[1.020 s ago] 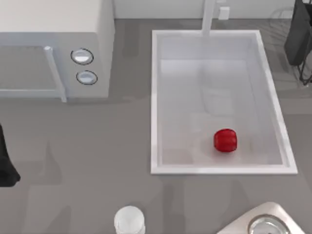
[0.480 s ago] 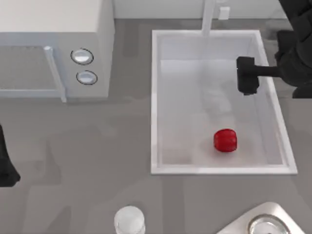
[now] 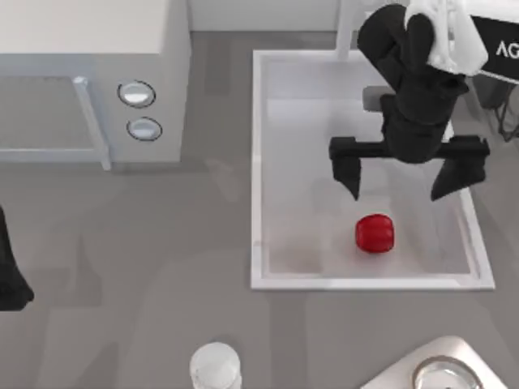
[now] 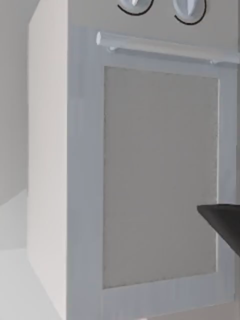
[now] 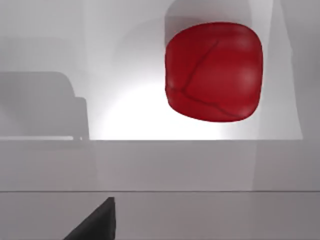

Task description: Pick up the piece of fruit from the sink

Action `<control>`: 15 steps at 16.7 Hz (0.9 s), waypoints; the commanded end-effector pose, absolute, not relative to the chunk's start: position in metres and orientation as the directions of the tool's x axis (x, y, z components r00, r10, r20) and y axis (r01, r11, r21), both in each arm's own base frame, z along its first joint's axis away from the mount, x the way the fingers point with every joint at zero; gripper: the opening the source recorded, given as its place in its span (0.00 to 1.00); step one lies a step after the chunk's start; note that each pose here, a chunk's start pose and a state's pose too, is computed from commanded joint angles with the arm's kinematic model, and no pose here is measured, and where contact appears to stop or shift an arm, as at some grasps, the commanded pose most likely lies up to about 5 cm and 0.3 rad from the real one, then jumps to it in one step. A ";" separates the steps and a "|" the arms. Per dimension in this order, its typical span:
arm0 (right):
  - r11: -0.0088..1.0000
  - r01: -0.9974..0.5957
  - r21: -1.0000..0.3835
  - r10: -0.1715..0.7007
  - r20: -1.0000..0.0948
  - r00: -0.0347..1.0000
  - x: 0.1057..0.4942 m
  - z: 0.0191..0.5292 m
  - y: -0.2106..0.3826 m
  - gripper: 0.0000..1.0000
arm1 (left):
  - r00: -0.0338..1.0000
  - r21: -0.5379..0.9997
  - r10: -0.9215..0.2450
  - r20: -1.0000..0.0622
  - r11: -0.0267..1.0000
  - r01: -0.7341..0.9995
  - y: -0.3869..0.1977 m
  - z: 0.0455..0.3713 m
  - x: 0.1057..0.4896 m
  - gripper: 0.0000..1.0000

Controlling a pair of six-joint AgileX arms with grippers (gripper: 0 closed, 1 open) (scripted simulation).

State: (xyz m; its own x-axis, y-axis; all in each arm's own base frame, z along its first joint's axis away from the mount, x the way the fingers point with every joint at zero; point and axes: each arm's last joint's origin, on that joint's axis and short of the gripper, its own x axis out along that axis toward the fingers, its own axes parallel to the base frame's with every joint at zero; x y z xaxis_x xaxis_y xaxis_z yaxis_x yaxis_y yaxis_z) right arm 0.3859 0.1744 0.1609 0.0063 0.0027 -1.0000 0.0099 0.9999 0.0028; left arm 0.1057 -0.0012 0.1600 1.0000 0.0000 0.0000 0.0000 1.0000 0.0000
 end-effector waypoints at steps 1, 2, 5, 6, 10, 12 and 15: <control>1.000 0.010 0.000 0.000 -1.000 0.000 0.387 0.159 0.176 1.00 | 1.000 0.000 0.000 0.000 1.000 0.000 -0.001 0.160 0.106 1.00; 1.000 0.010 0.000 0.000 -1.000 0.000 0.387 0.159 0.176 1.00 | 1.000 0.000 0.000 0.000 1.000 0.000 -0.001 0.160 0.106 1.00; 1.000 0.014 0.001 0.001 -1.000 0.001 0.387 0.159 0.173 1.00 | 1.000 0.000 0.000 0.000 1.000 0.000 -0.001 0.160 0.106 1.00; 1.000 0.014 0.000 0.000 -1.000 0.000 0.387 0.158 0.173 1.00 | 1.000 0.000 0.000 0.000 1.000 0.000 -0.001 0.160 0.106 1.00; 1.000 0.013 -0.002 -0.002 -1.000 -0.005 0.392 0.118 0.176 1.00 | 1.000 0.000 0.000 0.000 1.000 0.000 -0.001 0.160 0.106 1.00; 1.000 0.012 0.003 0.003 -1.000 0.005 0.394 0.086 0.178 1.00 | 1.000 0.000 0.000 0.000 1.000 0.000 -0.001 0.160 0.106 1.00; 1.000 0.011 0.006 0.006 -1.000 0.014 0.392 0.037 0.178 1.00 | 1.000 0.000 0.000 0.000 1.000 0.000 -0.001 0.160 0.106 1.00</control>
State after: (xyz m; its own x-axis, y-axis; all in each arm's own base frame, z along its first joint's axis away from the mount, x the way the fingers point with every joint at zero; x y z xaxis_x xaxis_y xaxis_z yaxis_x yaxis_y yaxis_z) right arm 0.3924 0.1777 0.0373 0.0137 0.0062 -0.9999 0.0106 0.9999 0.0064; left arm 0.1057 -0.0012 0.1600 1.0000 0.0000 0.0000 0.0000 1.0000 0.0000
